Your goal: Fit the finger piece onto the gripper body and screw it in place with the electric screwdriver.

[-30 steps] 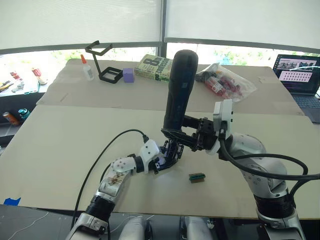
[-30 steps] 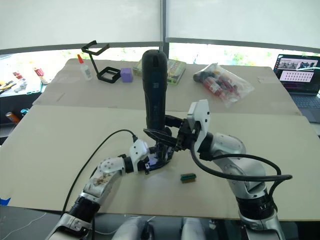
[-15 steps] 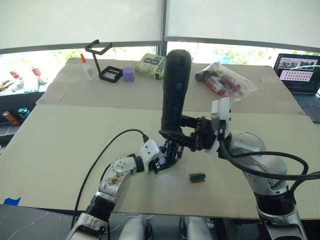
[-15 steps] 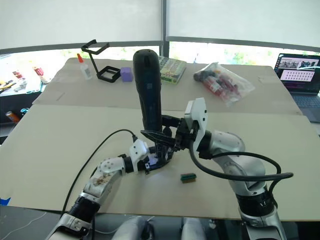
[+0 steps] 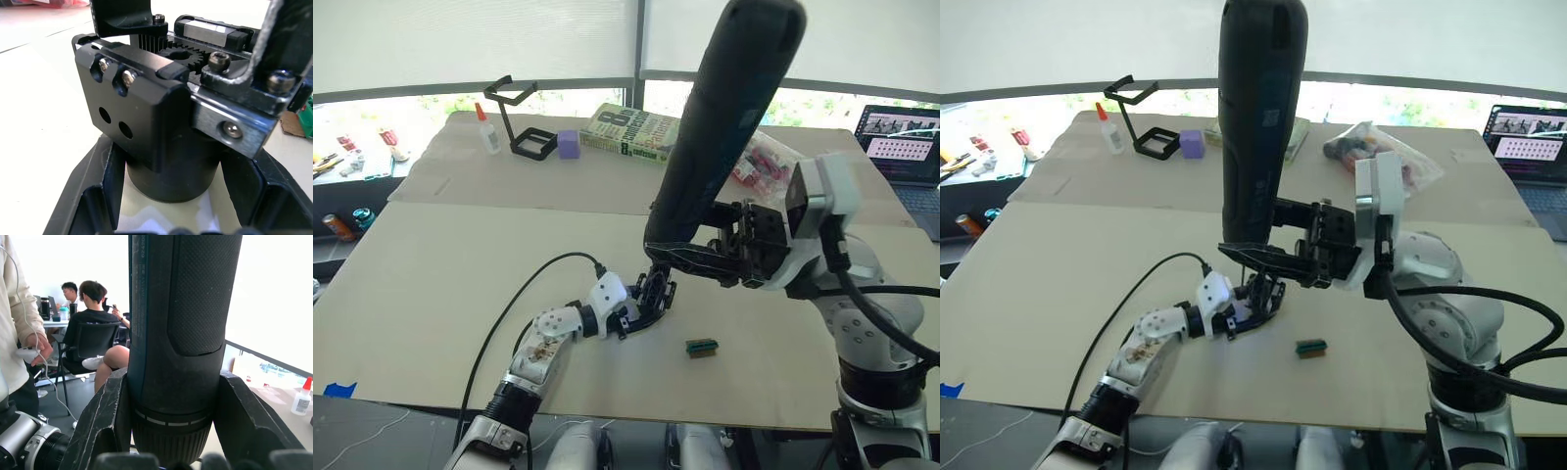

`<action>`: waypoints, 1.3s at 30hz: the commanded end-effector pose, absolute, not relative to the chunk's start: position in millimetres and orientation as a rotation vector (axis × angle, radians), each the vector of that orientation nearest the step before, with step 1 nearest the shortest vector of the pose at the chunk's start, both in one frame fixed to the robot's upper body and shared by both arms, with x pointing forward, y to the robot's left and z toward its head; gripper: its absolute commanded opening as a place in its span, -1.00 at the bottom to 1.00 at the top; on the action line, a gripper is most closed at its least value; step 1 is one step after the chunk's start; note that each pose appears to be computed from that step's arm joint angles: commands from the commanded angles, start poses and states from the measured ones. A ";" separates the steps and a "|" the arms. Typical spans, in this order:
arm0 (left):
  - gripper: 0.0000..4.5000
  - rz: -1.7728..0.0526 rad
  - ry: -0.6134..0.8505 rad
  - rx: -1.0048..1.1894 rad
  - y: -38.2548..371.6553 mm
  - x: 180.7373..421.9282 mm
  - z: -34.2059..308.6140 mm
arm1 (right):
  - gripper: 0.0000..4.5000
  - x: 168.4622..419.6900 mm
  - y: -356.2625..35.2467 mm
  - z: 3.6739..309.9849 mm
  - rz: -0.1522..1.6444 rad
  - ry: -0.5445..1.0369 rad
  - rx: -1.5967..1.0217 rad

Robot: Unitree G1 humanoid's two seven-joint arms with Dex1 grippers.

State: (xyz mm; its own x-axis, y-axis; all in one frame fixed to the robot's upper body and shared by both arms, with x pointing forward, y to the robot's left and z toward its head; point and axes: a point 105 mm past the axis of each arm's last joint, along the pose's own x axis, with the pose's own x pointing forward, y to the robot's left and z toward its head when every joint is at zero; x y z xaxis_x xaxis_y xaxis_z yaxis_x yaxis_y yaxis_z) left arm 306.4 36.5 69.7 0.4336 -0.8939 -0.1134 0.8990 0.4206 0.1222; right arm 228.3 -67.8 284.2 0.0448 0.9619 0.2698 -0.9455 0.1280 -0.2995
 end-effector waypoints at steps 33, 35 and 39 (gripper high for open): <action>0.99 -0.979 0.089 0.209 222.7 256.7 124.2 | -0.14 260.0 -351.1 140.1 0.416 1.024 -0.215; 0.99 -0.980 0.066 0.203 222.4 257.0 129.0 | -0.14 262.6 -353.1 135.8 0.419 1.034 -0.233; 1.00 -0.927 0.043 0.238 227.9 263.9 133.5 | 0.42 264.3 -352.0 134.6 0.446 1.029 -0.221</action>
State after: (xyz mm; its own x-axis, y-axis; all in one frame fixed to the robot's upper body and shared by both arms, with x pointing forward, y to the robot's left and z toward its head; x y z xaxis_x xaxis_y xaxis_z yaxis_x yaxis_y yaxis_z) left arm 259.8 223.2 121.4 0.5701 -0.8050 -0.1641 0.8215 0.5561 0.1261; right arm 259.0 -350.3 118.0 0.3954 0.2514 -0.8835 -0.4390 0.8966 0.0587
